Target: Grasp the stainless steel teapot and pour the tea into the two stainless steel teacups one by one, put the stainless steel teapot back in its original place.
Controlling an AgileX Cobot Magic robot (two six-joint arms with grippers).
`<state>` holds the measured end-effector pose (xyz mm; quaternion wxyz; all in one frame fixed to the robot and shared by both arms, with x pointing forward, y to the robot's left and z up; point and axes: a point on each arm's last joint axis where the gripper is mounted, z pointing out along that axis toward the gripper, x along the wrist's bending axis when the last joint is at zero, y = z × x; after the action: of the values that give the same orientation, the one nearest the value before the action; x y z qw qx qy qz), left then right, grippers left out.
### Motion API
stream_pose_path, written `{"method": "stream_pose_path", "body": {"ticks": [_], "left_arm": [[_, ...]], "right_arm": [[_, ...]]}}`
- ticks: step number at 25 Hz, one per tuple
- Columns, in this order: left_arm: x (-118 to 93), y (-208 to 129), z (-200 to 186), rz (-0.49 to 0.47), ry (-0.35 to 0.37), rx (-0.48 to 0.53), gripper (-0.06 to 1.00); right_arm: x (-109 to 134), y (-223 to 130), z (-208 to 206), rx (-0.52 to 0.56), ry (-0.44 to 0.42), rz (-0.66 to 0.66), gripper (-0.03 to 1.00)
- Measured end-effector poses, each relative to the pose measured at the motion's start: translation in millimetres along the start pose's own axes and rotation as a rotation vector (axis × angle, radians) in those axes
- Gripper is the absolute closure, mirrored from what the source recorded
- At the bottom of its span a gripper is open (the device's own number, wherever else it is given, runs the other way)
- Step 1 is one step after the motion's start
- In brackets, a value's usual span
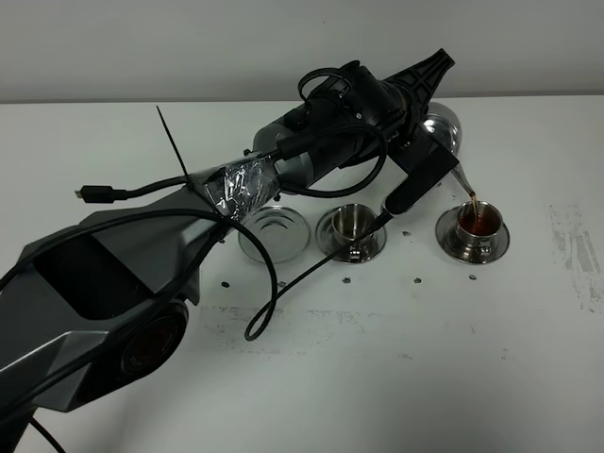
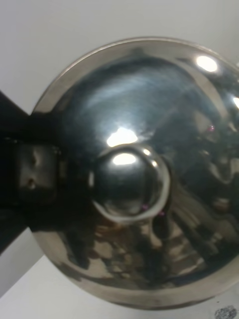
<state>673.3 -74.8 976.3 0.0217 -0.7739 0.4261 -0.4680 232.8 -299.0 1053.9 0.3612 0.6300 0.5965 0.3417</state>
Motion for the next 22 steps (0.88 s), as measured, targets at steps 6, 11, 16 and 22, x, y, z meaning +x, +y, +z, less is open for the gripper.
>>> {"method": "stream_pose_path", "body": {"ticks": [6,11,16,22], "left_arm": [[1.2,0.4,-0.4,0.014,0.006,0.01,0.74],[1.3,-0.7,-0.4,0.03,0.007,0.022,0.74],[1.3,-0.8,-0.4,0.029,0.007,0.024,0.74],[1.9,-1.1,-0.4,0.035,0.014,0.027,0.74]], "right_arm": [[0.0,0.0,0.0,0.0,0.0,0.0,0.65],[0.0,0.0,0.0,0.0,0.0,0.0,0.65],[0.0,0.0,0.0,0.0,0.0,0.0,0.65],[0.0,0.0,0.0,0.0,0.0,0.0,0.65]]}}
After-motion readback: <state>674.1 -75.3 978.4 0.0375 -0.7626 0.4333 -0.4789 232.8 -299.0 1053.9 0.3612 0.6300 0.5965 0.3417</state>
